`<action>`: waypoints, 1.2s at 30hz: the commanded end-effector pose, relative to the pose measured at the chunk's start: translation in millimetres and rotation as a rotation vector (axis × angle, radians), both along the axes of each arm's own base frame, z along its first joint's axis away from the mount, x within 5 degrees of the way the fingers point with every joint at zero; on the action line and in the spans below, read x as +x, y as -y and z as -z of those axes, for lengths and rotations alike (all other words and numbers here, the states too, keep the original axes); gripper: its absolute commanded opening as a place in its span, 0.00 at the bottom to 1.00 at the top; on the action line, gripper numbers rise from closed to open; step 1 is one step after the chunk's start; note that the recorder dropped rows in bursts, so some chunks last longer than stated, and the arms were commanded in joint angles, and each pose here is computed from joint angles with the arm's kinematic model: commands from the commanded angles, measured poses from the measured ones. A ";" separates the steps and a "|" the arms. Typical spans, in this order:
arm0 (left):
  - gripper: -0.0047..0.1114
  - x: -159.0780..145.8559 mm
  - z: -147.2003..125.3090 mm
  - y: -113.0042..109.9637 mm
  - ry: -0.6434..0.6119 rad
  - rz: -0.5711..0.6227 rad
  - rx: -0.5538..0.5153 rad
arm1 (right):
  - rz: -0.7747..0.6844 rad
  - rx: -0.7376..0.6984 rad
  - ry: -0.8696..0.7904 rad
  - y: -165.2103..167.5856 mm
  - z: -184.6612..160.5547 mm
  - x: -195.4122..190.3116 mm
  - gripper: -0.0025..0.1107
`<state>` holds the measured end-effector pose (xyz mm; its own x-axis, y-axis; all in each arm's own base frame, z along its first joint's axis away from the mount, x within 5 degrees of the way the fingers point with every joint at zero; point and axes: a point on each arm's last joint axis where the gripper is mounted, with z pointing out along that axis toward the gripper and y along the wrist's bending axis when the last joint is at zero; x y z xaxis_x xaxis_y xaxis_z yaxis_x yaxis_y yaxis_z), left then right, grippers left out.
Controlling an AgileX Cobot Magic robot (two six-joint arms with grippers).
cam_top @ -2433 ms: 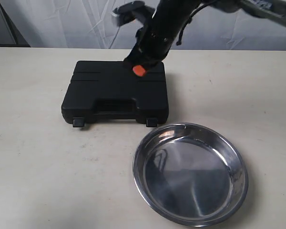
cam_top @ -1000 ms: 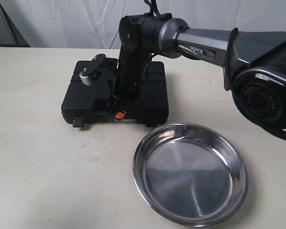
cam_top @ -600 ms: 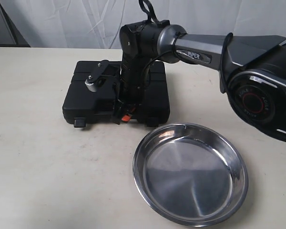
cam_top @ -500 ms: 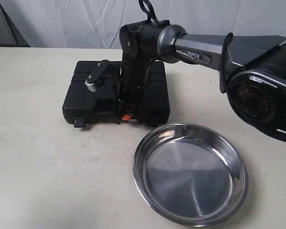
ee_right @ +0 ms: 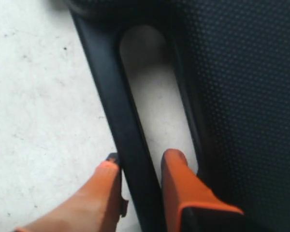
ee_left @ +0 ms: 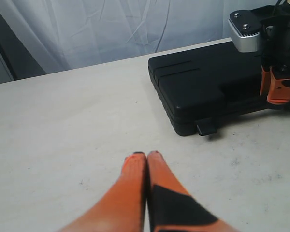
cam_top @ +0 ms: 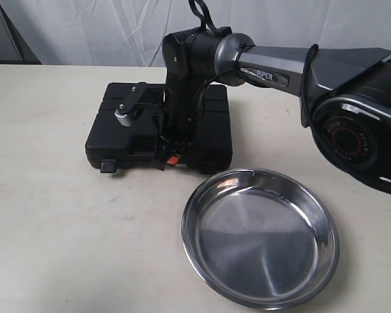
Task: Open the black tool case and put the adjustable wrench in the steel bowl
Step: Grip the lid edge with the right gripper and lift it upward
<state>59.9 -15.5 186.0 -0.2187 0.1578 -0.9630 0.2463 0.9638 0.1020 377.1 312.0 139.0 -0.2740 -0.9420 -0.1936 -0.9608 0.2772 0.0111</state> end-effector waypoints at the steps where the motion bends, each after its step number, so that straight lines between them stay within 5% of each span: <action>1: 0.04 0.0 -0.9 0.2 0.014 0.002 -0.010 | 0.040 0.073 0.057 2.0 -35.5 0.8 0.01; 18: 0.04 0.0 -0.9 0.2 0.014 0.002 -0.010 | 0.106 0.380 0.217 -4.4 -122.2 -5.9 0.01; 28: 0.04 0.0 -0.9 0.2 0.014 0.002 -0.010 | 0.147 0.441 0.199 -1.0 -134.2 -6.0 0.01; 36: 0.04 0.0 -0.9 0.2 0.014 0.002 -0.010 | 0.317 0.479 0.235 36.1 -137.1 27.2 0.01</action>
